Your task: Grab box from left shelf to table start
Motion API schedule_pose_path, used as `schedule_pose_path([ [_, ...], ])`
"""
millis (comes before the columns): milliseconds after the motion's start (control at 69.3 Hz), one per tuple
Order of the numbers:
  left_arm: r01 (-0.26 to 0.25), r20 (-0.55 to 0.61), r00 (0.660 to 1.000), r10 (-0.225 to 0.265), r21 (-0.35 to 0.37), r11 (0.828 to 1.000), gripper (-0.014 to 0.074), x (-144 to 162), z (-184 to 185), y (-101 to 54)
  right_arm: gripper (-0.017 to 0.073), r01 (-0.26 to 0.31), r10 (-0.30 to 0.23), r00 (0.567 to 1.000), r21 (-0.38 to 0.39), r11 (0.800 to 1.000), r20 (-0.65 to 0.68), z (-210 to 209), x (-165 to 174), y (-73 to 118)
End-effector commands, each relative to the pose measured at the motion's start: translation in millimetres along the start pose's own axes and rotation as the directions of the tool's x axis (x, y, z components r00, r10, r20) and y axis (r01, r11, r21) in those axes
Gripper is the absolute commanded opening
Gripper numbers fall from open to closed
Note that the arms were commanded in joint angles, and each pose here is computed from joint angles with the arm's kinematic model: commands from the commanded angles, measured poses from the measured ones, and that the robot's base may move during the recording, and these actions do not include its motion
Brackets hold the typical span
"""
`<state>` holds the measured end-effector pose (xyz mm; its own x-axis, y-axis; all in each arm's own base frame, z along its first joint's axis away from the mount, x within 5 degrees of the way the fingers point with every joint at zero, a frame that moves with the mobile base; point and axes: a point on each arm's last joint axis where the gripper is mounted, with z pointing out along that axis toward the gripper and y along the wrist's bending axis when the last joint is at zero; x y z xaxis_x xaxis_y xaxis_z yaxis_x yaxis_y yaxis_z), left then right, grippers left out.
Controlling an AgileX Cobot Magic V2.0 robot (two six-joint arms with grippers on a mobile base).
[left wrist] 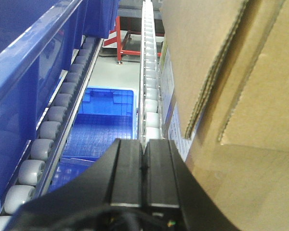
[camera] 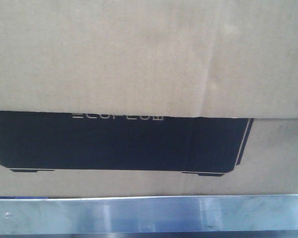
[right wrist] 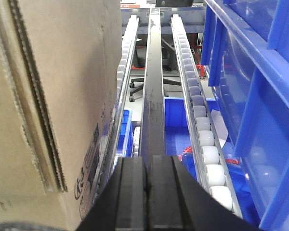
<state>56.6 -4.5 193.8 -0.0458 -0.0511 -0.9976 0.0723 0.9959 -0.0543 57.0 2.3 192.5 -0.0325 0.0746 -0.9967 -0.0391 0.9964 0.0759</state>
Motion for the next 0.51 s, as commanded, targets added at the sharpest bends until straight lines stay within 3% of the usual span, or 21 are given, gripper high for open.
schedule_pose_path([
  [0,0.009,0.108,0.994,-0.009,0.006,1.0,-0.0099,-9.8,-1.7,-0.3,0.0053,0.011,-0.01,0.995,-0.01,1.0,0.103,-1.3,-10.5,1.0],
  [491,0.009,0.113,0.994,-0.009,0.006,1.0,-0.0099,-10.2,-1.7,-0.3,0.0053,0.011,-0.01,0.995,-0.01,1.0,0.103,-1.3,-10.5,1.0],
])
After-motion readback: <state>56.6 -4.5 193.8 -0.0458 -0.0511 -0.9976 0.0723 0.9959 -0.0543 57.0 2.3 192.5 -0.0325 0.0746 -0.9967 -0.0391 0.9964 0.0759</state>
